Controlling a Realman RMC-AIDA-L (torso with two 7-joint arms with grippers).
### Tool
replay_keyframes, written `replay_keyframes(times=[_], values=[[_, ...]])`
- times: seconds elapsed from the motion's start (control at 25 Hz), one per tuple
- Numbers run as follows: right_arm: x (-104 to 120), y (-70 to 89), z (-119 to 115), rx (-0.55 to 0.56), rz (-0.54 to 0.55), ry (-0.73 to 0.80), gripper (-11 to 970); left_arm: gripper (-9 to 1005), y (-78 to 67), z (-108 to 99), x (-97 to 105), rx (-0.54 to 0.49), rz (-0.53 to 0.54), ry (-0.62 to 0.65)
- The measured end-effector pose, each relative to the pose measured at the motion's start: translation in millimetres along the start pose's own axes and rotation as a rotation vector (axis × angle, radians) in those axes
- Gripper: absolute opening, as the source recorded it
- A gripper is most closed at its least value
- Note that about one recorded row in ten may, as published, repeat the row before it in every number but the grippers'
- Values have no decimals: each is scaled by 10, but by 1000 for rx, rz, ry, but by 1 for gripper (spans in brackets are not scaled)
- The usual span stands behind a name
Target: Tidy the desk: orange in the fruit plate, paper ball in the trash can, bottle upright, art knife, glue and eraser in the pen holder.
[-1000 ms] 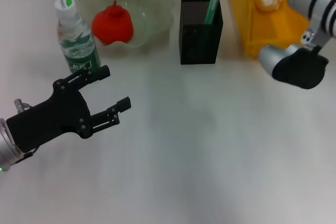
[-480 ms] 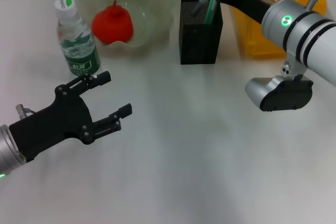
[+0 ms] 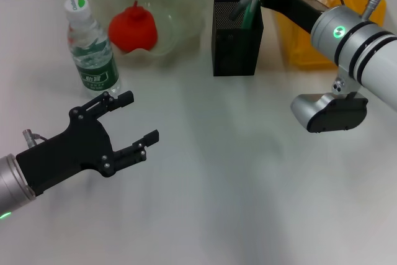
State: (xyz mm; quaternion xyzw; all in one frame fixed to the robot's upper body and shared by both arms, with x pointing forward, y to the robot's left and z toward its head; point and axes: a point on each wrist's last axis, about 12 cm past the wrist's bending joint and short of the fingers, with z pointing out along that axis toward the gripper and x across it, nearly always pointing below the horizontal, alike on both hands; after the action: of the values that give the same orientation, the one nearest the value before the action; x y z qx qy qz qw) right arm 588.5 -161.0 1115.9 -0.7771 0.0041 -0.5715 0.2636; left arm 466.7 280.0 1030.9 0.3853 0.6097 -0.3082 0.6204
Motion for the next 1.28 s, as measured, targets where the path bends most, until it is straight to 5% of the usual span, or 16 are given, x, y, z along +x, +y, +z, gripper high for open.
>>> replay_keyframes(times=[0.44, 0.72, 1.0, 1.08, 1.24, 1.28], values=[[-80, -16, 37, 43, 3, 35, 183, 795, 5, 6, -8, 0, 1, -6], [-26, -137, 50, 112, 107, 124, 420, 795, -2, -1, -8, 0, 0, -8], [346, -358, 87, 234, 415, 367, 506, 795, 17, 14, -26, -2, -21, -17], [487, -411, 72, 296, 622, 428, 531, 795, 20, 25, -33, -2, -42, -24], [526, -410, 54, 353, 839, 430, 599, 795, 19, 27, -46, -33, -78, -56], [542, -396, 39, 409, 1020, 429, 616, 795, 23, 22, -51, -34, -93, -60]])
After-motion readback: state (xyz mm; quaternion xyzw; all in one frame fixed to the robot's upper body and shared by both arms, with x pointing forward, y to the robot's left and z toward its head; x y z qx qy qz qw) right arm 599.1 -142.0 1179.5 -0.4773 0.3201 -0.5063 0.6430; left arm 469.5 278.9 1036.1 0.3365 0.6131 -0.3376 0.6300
